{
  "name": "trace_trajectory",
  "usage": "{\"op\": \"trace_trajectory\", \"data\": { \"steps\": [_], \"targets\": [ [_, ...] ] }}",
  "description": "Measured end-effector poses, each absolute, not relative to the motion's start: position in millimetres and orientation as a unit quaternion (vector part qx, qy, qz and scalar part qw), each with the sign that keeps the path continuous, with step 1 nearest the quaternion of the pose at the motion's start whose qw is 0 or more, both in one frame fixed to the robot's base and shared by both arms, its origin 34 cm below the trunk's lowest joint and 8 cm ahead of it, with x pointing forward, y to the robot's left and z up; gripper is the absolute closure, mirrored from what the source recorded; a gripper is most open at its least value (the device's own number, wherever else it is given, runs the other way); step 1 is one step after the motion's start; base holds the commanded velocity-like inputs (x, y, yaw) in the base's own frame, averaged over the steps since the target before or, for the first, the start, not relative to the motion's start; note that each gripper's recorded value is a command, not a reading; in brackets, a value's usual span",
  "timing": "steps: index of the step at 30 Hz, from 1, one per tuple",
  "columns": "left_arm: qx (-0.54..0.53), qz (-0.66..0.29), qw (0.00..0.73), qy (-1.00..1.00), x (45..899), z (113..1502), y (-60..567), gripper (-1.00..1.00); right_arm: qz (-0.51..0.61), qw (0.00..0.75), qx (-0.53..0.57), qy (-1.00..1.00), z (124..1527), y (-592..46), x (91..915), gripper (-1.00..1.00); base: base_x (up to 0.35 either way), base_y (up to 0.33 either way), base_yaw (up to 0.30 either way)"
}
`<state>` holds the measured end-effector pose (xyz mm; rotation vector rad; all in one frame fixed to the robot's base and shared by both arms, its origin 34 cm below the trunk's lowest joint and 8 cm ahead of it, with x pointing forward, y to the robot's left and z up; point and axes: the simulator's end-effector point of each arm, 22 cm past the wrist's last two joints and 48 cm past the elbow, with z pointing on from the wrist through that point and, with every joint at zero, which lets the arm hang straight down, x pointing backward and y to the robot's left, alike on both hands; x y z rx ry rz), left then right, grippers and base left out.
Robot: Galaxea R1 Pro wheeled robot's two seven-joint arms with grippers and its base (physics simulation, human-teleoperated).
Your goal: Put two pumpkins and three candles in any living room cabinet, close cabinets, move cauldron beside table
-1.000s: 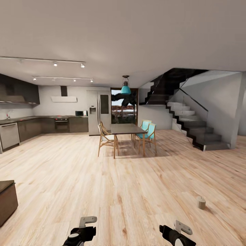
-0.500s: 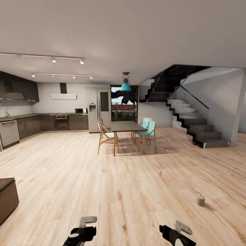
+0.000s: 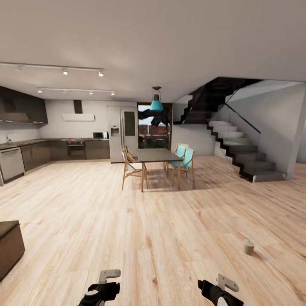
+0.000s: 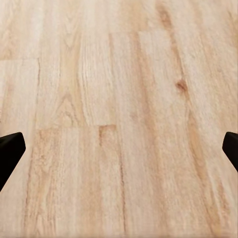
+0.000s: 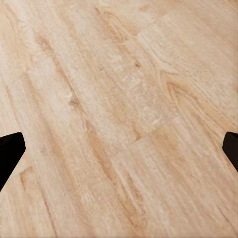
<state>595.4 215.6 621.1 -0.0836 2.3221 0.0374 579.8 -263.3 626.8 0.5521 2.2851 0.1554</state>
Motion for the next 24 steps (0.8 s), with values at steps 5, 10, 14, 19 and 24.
{"op": "trace_trajectory", "data": {
  "steps": [5, 10, 14, 19, 24],
  "targets": [
    [-0.032, 0.016, 0.393, 0.919, 594, 626, 216, -1.0, 0.06, 0.38, 0.216, 0.897, 633, -263, 580, -1.0, 0.0, 0.0, 0.0],
    [-0.032, 0.016, 0.391, 0.92, 594, 633, 216, -1.0, 0.06, 0.379, 0.217, 0.897, 641, -263, 580, -1.0, 0.0, 0.0, 0.0],
    [-0.032, 0.016, 0.39, 0.92, 595, 640, 216, -1.0, 0.059, 0.38, 0.217, 0.897, 648, -263, 581, -1.0, 0.0, 0.0, 0.0],
    [-0.032, 0.016, 0.388, 0.921, 595, 647, 216, -1.0, 0.059, 0.378, 0.218, 0.898, 655, -263, 581, -1.0, 0.0, 0.0, 0.0],
    [-0.032, 0.016, 0.385, 0.922, 594, 652, 216, -1.0, 0.058, 0.374, 0.218, 0.9, 660, -263, 580, -1.0, 0.0, 0.0, 0.0]
  ]
}}
